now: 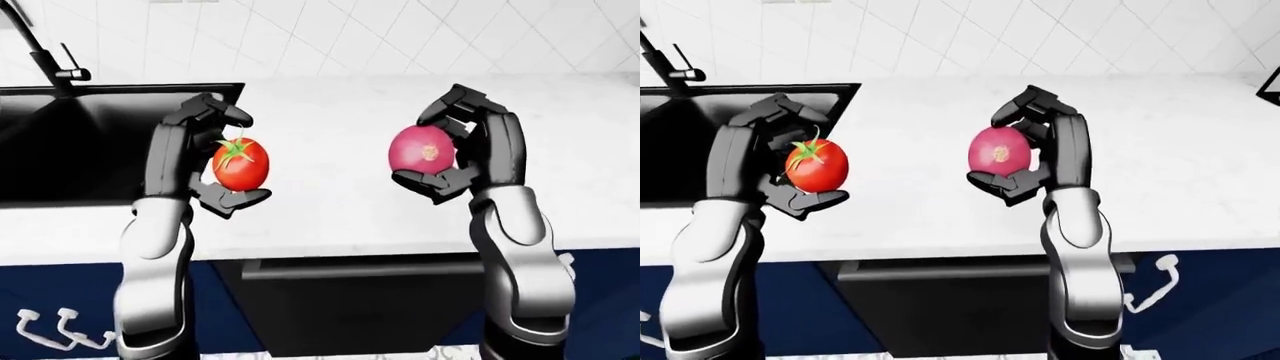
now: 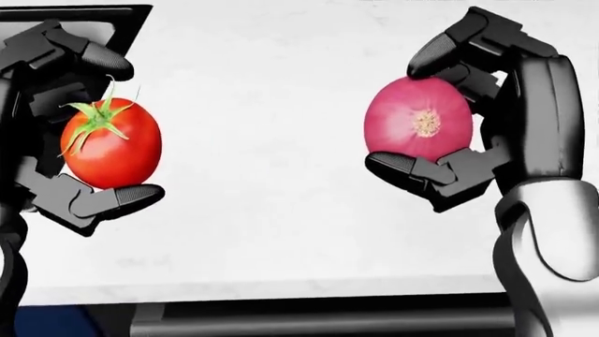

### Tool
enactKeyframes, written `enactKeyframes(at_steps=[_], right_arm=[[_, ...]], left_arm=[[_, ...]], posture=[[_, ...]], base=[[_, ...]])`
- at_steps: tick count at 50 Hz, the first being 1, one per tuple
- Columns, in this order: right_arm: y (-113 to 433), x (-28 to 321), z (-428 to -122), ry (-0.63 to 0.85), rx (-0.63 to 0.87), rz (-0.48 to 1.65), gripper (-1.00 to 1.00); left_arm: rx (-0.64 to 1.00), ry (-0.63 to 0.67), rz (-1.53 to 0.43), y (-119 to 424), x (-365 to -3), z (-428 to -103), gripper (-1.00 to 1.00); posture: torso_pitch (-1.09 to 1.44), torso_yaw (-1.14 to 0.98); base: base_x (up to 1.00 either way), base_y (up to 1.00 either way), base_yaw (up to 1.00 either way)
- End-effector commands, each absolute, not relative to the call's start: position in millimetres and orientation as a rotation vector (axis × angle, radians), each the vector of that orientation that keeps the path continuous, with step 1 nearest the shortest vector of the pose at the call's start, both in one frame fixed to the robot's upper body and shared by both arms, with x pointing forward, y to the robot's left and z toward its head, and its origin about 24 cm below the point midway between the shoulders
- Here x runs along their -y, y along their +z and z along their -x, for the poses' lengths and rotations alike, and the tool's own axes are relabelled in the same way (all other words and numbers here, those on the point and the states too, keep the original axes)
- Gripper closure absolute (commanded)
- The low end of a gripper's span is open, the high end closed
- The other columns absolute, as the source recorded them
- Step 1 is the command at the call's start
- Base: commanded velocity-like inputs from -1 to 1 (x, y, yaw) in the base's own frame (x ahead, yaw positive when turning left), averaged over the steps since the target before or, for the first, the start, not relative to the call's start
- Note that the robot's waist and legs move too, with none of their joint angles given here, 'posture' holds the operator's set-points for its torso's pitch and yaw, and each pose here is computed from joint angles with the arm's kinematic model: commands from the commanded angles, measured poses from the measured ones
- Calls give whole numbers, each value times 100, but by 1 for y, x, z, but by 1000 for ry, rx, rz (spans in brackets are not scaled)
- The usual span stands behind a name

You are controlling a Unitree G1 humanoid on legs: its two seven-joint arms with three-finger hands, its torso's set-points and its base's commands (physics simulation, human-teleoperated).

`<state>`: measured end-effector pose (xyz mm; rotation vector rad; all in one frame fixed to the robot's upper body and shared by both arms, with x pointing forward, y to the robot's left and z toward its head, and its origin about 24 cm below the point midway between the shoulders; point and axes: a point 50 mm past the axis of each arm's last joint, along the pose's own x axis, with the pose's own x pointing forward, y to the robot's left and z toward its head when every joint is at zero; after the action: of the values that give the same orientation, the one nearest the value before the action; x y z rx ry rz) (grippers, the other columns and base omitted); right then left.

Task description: Place the avocado, onion, tomato and bell pepper on the cutting board.

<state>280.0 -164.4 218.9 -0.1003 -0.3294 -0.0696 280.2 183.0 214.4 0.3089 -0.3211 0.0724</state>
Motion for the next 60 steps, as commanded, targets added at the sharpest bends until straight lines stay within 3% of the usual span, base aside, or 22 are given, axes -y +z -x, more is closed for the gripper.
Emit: enactKeyframes(at_steps=[1, 60], right_arm=[[232, 164, -276, -73, 407, 103, 100], [258, 159, -265, -59, 469, 115, 100]], left_arm=[[403, 69, -314, 228, -179, -278, 100], [453, 112, -335, 251, -182, -267, 100]], posture=[[0, 0], [0, 0]], base=[[0, 41, 0], [0, 41, 0]])
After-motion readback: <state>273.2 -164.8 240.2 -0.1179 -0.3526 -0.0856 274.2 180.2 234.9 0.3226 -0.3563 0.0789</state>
